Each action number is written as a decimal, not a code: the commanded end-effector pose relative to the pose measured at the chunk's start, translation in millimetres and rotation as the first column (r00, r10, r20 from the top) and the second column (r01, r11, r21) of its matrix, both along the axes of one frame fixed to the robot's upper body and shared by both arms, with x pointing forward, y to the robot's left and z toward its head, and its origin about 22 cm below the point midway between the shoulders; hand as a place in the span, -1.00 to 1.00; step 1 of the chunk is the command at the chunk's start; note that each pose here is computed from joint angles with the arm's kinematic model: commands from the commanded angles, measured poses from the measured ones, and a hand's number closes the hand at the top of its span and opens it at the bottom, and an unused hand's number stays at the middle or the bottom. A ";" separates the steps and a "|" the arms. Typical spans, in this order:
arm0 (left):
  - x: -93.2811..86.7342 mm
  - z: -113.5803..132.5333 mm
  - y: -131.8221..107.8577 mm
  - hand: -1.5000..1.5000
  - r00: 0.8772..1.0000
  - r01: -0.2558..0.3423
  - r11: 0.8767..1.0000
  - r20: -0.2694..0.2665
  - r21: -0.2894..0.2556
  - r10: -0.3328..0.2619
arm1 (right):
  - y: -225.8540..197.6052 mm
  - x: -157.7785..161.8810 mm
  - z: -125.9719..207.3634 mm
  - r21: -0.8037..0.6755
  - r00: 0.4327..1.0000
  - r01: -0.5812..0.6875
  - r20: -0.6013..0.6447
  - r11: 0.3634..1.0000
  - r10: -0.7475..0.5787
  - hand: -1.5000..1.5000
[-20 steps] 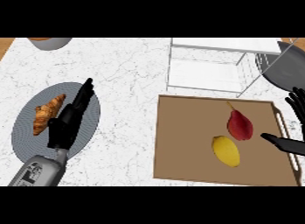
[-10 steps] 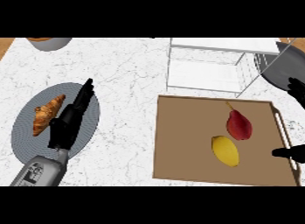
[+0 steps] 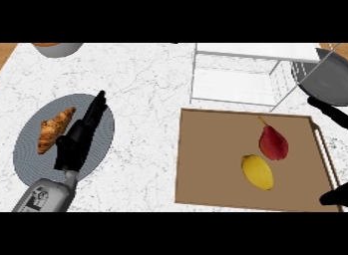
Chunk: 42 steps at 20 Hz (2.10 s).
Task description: Pick the lemon from the tray and place it in the tiered shelf
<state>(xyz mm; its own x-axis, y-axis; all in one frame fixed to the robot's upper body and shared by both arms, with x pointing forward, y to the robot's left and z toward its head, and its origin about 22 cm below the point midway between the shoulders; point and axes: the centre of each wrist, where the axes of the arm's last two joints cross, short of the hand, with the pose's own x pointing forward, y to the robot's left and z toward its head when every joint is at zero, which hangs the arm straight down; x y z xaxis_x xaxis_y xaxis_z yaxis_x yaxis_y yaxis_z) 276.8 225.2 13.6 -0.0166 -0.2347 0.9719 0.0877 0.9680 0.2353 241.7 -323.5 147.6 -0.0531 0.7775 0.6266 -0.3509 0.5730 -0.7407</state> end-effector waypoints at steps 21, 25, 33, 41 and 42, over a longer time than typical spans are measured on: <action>15.2 10.5 3.4 0.00 1.000 0.015 1.000 0.010 0.007 -0.015 | 96.1 -36.0 -2.6 -0.147 0.998 0.054 -0.009 0.988 -0.056 -1.00; -17.0 -1.2 4.9 0.00 1.000 0.010 1.000 0.005 -0.007 -0.010 | 99.5 -50.6 -5.8 -0.140 0.997 0.070 -0.003 0.988 -0.071 -1.00; 13.5 3.5 6.8 0.00 1.000 -0.005 1.000 0.021 0.005 0.005 | 90.3 -18.0 -23.4 -0.182 0.995 0.075 -0.055 0.980 -0.086 -1.00; 1.9 15.3 3.8 0.00 1.000 0.008 1.000 0.011 -0.010 -0.008 | 93.4 -33.4 -26.0 -0.208 0.993 0.068 -0.076 0.976 -0.085 -1.00; 10.6 10.7 3.8 0.00 1.000 0.007 1.000 -0.001 -0.008 -0.007 | 93.2 -34.7 -40.0 -0.223 0.995 0.061 -0.060 0.973 -0.076 -1.00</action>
